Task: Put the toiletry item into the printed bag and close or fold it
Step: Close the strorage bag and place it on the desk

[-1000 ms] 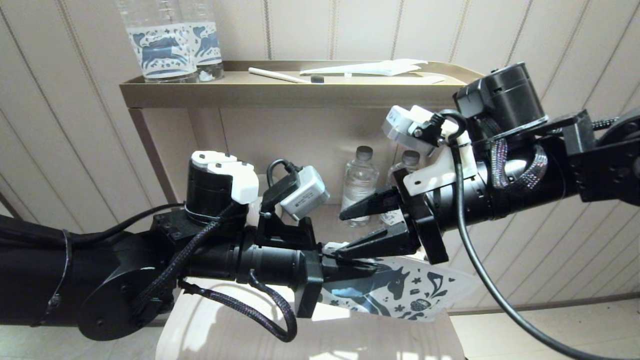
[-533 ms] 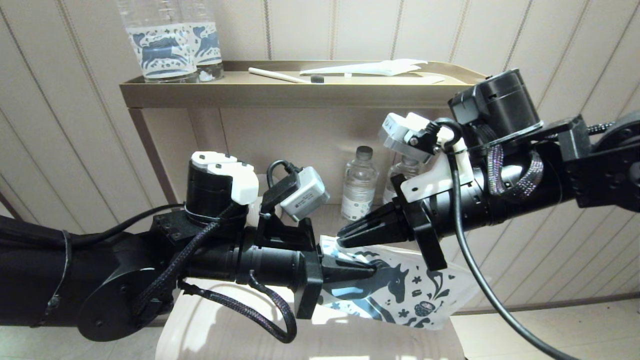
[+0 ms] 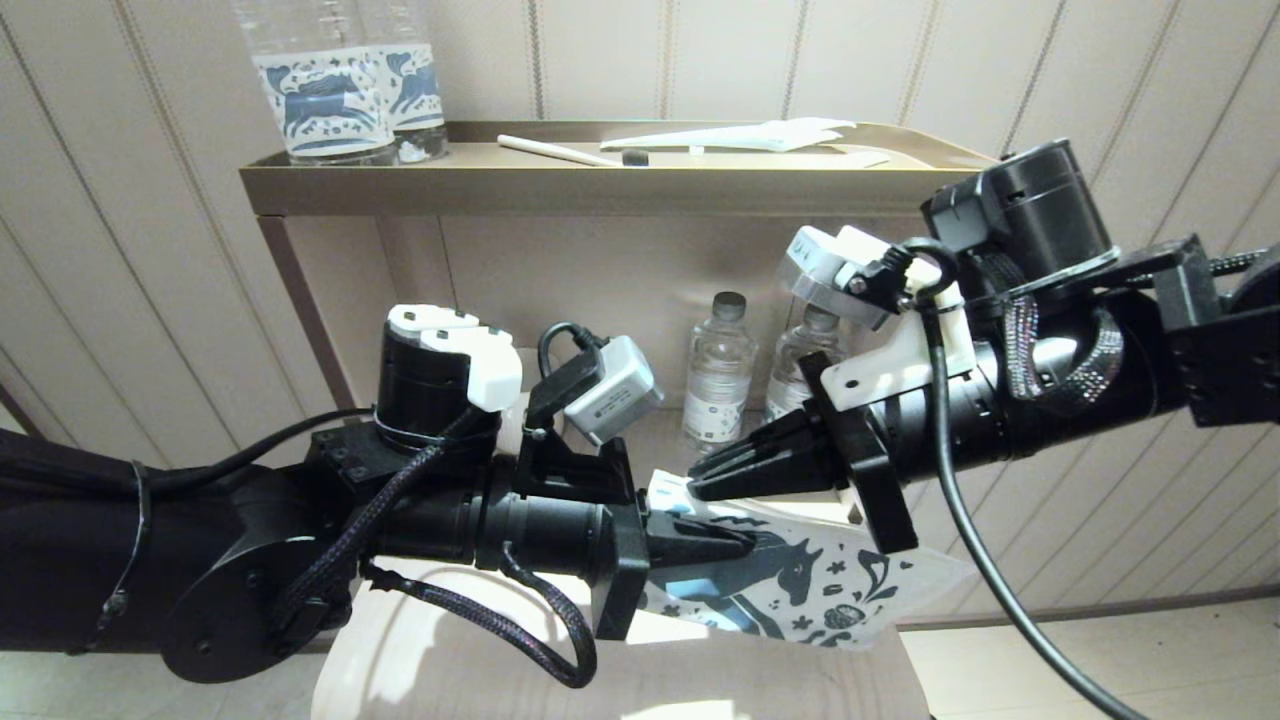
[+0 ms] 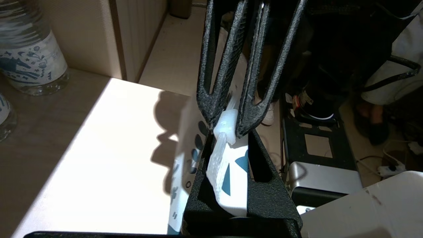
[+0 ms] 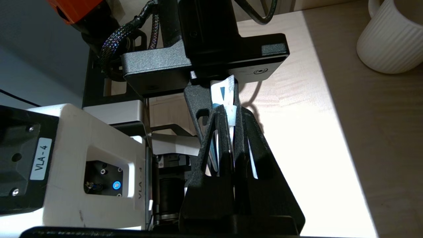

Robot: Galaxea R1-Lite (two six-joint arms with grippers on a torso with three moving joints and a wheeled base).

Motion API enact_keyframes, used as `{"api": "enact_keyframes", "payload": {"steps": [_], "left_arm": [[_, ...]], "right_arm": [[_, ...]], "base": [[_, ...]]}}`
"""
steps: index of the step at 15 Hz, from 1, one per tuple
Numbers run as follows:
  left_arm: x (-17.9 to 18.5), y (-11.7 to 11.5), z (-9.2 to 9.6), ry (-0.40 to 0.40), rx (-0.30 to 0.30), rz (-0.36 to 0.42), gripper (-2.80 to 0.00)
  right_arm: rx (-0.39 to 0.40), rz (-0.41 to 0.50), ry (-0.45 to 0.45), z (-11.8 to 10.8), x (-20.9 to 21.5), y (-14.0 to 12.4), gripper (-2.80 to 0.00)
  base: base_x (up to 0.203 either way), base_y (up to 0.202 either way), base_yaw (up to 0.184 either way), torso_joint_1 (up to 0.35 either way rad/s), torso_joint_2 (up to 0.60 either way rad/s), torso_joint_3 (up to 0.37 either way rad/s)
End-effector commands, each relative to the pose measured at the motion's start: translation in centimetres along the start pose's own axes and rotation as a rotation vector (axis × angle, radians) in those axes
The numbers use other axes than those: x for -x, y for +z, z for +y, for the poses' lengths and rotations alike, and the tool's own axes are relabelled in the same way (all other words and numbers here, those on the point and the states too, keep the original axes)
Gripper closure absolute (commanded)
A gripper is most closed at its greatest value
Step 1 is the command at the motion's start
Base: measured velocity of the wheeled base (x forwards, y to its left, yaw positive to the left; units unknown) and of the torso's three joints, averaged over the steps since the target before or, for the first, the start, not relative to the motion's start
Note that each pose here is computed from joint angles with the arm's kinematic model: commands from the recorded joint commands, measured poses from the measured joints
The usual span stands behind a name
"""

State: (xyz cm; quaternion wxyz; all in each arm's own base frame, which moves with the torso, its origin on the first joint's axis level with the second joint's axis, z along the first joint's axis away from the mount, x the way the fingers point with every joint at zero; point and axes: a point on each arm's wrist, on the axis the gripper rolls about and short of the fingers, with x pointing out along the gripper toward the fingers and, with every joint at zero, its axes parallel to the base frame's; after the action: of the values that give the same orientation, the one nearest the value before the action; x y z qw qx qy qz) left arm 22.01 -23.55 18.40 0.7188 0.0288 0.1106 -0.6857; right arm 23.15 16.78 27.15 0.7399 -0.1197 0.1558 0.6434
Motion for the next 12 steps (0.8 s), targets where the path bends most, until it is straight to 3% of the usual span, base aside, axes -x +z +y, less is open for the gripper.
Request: {"api": "enact_keyframes", "payload": {"steps": [1, 12], "left_arm": [[0.0, -0.1, 0.0, -0.004, 0.000, 0.000, 0.00], [0.0, 0.1, 0.0, -0.004, -0.004, -0.005, 0.00]], "right_arm": [[0.001, -0.005, -0.012, 0.4, 0.9, -0.2, 0.00], [-0.030, 0.014, -0.063, 1.8, 3.6, -2.4, 0.00]], "base": [[0.000, 0.000, 0.000, 0.000, 0.00, 0.000], [0.000, 0.000, 0.000, 0.000, 0.00, 0.000]]}}
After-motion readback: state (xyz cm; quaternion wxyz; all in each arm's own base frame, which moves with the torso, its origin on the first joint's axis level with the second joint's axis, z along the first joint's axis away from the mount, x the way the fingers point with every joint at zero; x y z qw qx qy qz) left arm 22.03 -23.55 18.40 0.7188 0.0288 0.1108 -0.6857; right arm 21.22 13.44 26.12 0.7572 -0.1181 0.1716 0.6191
